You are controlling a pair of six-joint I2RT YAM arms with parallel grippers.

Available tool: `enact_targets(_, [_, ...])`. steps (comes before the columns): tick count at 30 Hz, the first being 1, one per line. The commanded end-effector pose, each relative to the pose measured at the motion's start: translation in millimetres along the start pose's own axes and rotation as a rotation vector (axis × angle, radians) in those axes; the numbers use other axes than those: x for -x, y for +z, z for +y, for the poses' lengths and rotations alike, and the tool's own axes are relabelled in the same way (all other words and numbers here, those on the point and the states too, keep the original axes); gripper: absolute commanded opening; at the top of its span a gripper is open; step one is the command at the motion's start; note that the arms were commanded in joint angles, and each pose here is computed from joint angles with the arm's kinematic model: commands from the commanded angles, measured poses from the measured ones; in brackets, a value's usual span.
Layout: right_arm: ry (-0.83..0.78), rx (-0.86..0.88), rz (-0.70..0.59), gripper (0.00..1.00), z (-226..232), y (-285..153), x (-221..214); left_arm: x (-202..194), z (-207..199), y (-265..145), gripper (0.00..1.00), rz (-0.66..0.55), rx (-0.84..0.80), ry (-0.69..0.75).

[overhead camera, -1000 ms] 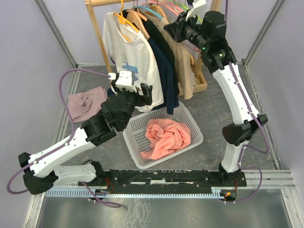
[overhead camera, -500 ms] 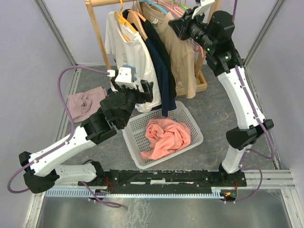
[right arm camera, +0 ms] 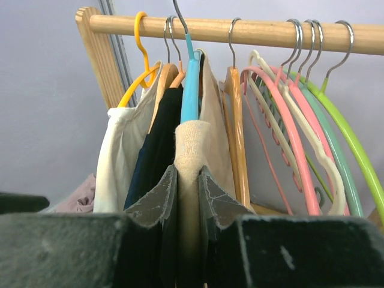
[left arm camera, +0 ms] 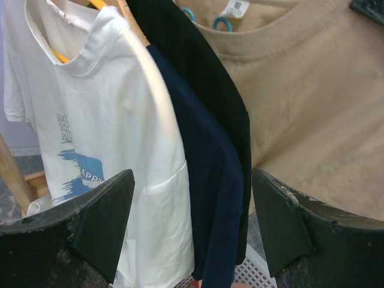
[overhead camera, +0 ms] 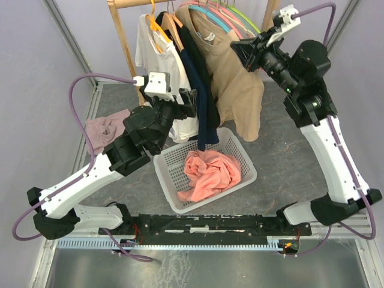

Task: Remove the t-shirt from the hanger
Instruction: Pick up the hanger from the clothesline.

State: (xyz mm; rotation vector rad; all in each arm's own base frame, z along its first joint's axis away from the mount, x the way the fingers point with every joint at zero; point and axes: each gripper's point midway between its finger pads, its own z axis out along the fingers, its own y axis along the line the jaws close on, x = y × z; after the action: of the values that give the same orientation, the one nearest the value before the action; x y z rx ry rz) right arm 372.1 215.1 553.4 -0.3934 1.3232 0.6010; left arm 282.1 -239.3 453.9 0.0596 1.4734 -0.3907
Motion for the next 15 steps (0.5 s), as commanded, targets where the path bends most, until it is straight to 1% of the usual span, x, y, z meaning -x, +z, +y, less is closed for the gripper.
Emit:
enact_targets(1, [-0.084,-0.003,-0.253,0.01,12.7,-46.8,78.2,35.2,-4.5,4.8,0.86,-0.082,-0.004,-0.013])
enact_targets(9, [-0.115,-0.051,-0.306,0.01,18.7,-111.5,91.0,74.0,-18.6,14.6,0.86,-0.162,-0.026,-0.024])
enact_targets(15, [-0.122,-0.051,-0.328,0.01,28.3,-153.8,96.1,95.5,-38.9,32.1,0.85,-0.203,-0.050,0.005])
